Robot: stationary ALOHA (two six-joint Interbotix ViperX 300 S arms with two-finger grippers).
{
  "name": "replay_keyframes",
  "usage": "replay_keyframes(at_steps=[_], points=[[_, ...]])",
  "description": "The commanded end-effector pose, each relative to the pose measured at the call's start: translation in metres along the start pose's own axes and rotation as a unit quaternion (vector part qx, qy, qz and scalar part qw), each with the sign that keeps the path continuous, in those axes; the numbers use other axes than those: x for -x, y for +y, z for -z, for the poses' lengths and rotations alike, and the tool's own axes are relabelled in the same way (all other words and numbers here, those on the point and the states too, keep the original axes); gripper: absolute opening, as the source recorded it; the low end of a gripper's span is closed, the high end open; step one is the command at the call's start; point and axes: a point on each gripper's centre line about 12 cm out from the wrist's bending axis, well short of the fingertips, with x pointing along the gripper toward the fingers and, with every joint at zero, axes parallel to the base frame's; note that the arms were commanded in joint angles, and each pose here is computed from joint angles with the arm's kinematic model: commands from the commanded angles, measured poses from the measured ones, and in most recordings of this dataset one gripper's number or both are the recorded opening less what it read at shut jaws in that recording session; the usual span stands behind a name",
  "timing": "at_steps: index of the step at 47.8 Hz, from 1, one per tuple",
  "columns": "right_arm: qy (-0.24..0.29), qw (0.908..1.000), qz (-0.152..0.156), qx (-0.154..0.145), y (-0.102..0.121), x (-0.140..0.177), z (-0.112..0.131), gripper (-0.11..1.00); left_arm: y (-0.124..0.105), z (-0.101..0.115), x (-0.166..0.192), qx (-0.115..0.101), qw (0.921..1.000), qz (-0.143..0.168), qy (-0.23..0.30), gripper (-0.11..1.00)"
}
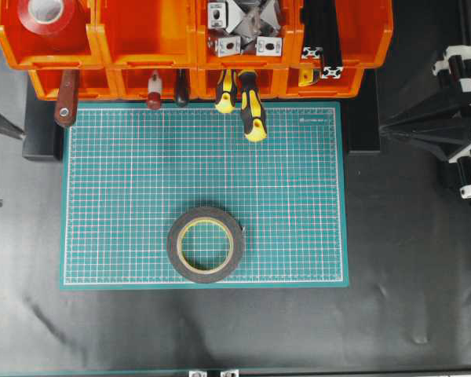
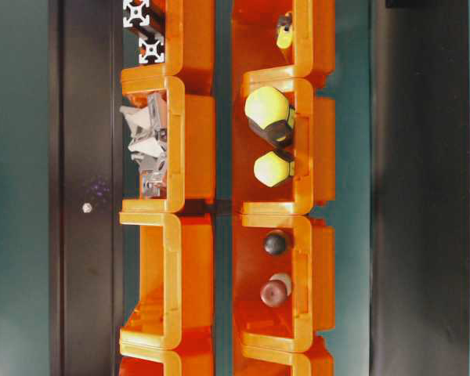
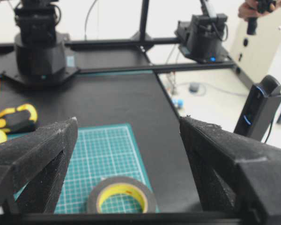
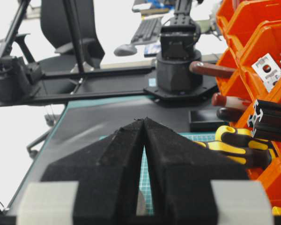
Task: Pick foam from container rack with left arm.
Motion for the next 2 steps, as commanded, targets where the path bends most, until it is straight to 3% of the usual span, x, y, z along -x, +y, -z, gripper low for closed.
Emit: replay_keyframes(at_steps=[1,2], points=[[-0.007,1.0000,-0.002,0.001,0.0010,-0.0018,-0.0042,0.00,0.0001,-0.0041,0.0002,-0.001,1.0000,0.000,-0.006,0.84],[-0.007,1.0000,-0.002,0.001,0.0010,-0.0018,-0.0043,0.00,0.0000,-0.0043,0.0002,0.000,1.0000,0.000,-0.007,0.84]])
